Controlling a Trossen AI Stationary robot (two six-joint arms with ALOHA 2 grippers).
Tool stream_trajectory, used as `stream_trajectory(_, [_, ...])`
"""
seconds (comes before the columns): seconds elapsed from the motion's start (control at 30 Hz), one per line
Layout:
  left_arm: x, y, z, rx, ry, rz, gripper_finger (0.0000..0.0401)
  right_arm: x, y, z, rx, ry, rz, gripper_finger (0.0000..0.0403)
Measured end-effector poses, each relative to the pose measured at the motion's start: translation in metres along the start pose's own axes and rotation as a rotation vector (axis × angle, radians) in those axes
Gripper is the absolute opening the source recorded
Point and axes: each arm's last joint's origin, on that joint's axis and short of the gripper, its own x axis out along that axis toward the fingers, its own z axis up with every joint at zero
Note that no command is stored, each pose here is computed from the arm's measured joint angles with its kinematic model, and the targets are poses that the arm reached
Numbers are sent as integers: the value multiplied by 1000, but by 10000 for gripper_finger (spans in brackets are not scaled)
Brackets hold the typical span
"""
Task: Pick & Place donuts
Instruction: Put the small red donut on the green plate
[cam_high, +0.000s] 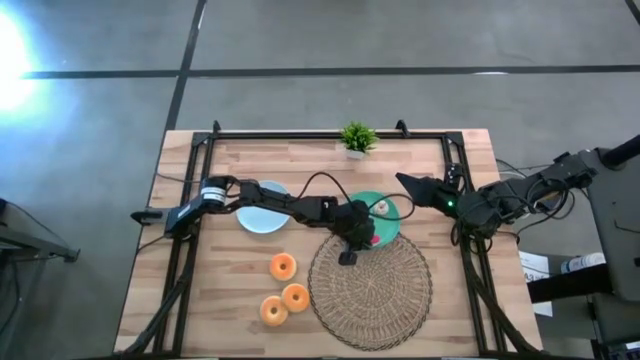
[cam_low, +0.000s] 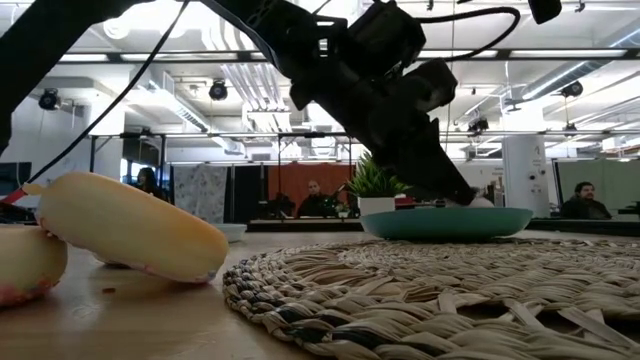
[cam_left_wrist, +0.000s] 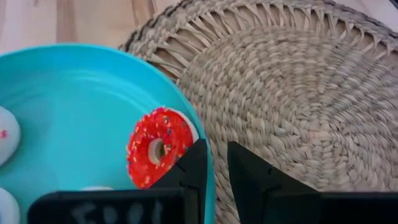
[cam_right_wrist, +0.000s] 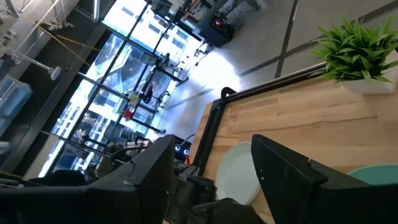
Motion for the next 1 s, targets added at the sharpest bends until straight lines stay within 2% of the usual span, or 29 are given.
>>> stream_trajectory(0.23, [-4,-4,-3,-9,50,-40,39,0,0,0,-5,1,0,206])
stream_trajectory(0.37, [-11,-10,4,2,40,-60,39,0,0,0,-14,2,-1,206])
stream_trajectory(0.57, [-25,-11,15,16,-1,-38,39,0,-1,0,-18,3,-3,206])
stream_trajectory(0.73, [-26,-8,14,27,21,43,39,0,-1,0,-26,4,-9,206])
stream_trajectory(1.0, [-18,-7,8,60,38,43,39,0,-2,-1,-28,5,-11,206])
